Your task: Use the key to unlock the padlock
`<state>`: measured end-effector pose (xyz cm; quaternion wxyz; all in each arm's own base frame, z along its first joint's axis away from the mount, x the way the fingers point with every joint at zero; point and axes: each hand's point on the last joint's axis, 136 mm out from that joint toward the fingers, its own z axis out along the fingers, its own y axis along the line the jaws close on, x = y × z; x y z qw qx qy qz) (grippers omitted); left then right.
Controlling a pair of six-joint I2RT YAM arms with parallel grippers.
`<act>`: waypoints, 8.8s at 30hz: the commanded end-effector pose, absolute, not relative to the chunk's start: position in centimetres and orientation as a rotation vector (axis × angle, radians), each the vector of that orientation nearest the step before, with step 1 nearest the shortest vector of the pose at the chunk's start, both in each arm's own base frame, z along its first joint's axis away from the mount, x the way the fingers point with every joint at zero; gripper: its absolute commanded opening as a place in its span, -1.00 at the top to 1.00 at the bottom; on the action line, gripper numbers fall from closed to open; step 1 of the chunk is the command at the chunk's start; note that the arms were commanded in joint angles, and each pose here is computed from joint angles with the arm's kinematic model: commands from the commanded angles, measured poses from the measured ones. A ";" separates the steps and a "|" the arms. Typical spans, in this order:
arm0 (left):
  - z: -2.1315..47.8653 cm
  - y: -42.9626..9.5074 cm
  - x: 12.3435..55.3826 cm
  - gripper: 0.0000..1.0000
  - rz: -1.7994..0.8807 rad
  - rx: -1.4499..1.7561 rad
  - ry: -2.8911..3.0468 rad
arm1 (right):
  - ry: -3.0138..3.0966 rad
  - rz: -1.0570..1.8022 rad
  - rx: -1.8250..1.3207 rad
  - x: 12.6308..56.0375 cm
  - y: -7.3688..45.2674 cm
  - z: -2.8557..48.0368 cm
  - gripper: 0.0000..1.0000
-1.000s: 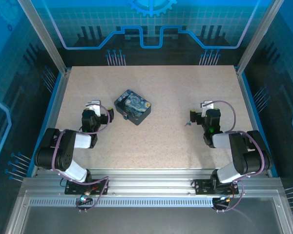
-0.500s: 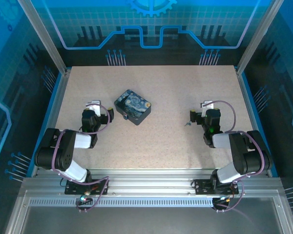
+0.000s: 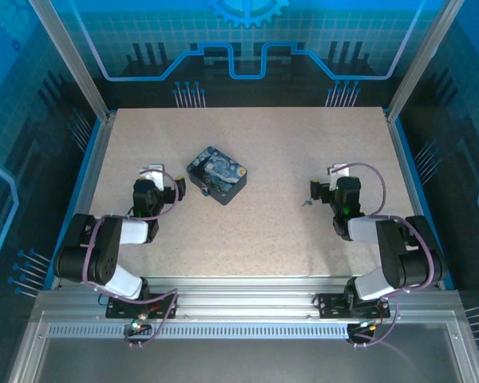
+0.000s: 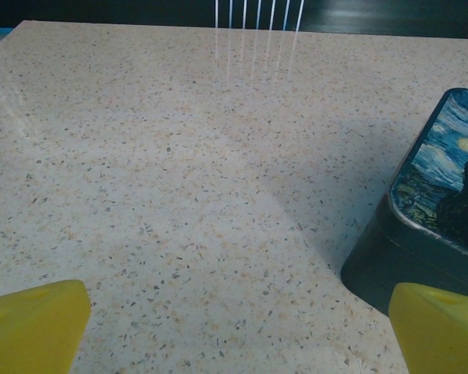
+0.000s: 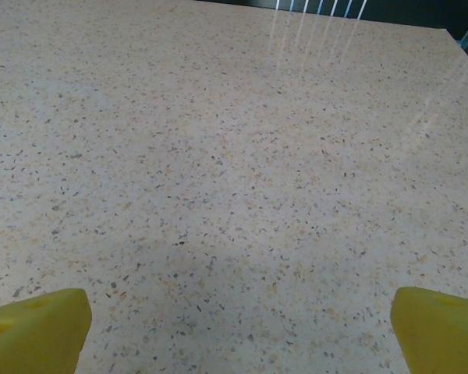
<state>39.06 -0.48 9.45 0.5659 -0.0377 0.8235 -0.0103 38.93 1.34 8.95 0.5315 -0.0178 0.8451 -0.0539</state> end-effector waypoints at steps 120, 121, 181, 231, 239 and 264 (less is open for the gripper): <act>15.0 -24.0 24.8 -0.64 -1.069 -0.122 2.422 | 2.887 0.259 0.361 35.4 7.2 2.8 0.18; 14.9 -24.0 24.8 -0.64 -1.068 -0.127 2.423 | 2.894 0.259 0.364 35.3 7.2 2.5 0.19; 27.6 -31.9 25.5 -0.72 -1.530 0.248 1.996 | 2.371 1.255 -0.203 24.7 21.0 26.8 1.00; 28.6 -33.7 21.8 0.94 -1.743 0.473 1.869 | 2.263 1.455 -0.170 23.4 22.8 31.1 1.00; 28.3 -33.1 21.7 0.97 -1.680 0.475 1.909 | 2.268 1.465 -0.188 23.1 22.6 30.6 1.00; 28.5 -33.2 21.5 1.00 -1.689 0.487 1.926 | 2.258 1.500 -0.234 22.6 22.9 30.4 1.00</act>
